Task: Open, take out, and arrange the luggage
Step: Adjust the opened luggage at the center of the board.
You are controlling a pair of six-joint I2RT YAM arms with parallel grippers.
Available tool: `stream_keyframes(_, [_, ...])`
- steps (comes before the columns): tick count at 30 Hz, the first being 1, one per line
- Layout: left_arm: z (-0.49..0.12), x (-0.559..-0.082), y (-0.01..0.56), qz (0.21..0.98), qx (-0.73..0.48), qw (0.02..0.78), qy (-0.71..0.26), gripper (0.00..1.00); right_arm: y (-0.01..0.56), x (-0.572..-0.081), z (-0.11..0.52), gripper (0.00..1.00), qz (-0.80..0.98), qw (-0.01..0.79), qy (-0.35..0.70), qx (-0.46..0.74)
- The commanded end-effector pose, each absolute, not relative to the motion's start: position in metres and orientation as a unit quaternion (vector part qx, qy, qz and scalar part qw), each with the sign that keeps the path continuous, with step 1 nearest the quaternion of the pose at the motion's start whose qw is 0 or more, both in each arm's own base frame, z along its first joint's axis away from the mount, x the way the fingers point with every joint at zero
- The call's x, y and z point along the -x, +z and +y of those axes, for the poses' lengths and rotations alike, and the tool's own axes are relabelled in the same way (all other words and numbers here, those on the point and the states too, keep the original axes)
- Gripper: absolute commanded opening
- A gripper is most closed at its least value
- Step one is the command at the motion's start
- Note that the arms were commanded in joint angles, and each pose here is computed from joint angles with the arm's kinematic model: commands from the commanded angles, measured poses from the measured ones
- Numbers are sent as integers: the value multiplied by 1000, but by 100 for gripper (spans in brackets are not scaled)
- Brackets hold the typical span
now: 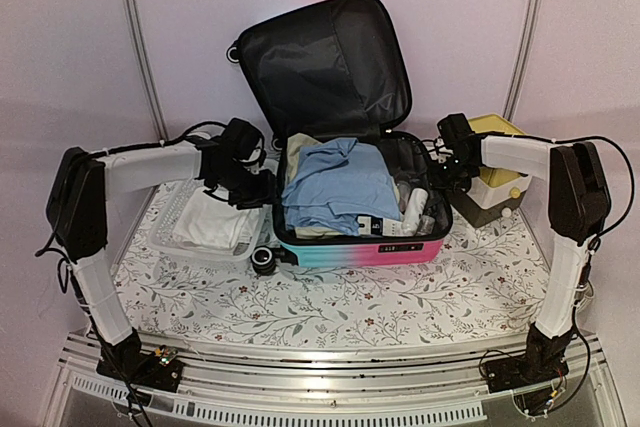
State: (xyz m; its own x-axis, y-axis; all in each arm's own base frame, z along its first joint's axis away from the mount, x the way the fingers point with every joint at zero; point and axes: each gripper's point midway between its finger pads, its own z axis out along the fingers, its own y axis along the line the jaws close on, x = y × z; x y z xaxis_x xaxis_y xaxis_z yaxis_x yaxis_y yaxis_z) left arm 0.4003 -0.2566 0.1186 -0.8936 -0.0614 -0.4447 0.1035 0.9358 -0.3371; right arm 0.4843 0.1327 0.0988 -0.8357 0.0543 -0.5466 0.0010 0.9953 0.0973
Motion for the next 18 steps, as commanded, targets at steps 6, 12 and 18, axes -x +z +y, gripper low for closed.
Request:
stream_keyframes(6, [-273,-398,114,957,-23,219,-188,47,100,-504,113,2,947,315,37,-50])
stream_keyframes(12, [-287,-410,115,953,-35,219,-204,29,99,-505,111,2,947,316,30,-51])
stream_keyframes(18, [-285,-417,125,957,-34,234,-168,39,100,-505,110,2,947,317,28,-50])
